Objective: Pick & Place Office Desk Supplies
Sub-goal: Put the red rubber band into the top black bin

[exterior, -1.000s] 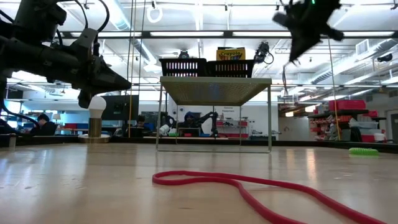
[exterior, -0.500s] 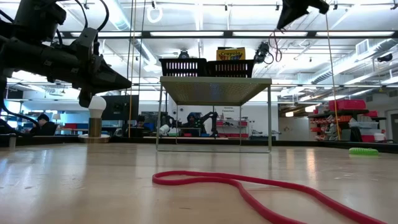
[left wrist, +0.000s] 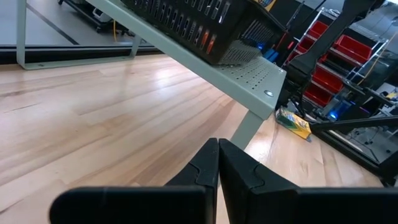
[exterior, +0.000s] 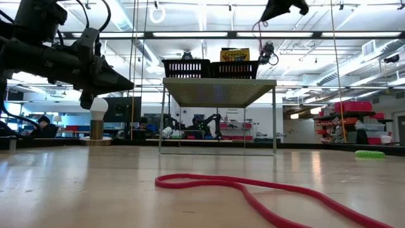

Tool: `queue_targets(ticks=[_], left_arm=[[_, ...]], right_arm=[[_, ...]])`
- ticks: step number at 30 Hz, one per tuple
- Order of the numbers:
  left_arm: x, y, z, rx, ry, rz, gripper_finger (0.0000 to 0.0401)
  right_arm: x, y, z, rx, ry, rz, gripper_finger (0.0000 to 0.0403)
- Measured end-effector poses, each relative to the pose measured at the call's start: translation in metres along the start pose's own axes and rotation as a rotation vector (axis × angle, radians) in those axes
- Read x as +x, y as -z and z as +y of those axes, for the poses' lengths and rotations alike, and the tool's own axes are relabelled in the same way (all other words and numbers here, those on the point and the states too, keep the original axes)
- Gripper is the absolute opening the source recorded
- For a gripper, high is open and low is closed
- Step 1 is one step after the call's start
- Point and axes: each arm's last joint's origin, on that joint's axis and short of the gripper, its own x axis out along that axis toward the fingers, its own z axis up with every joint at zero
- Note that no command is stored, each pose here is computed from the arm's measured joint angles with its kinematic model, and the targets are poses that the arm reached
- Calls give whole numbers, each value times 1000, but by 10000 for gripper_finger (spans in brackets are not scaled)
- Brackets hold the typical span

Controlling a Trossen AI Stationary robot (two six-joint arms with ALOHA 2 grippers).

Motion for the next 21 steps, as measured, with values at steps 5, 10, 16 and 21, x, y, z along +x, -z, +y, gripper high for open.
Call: queue_targets(ticks=[5,10,16,21], left_arm=[[0,0,0,-2,1,-2,17],[0,0,0,-2,2,-2,17],[0,0,0,-2,2,-2,17],[0,0,0,-2,2,-2,17]], right_arm=[[22,-1,8,-20,-53,-9,4],[50,-2,14,-10,-108,-22,2],[93,5,22,11,-181,-17,2],[130,17,29,13,-230,-4,2]])
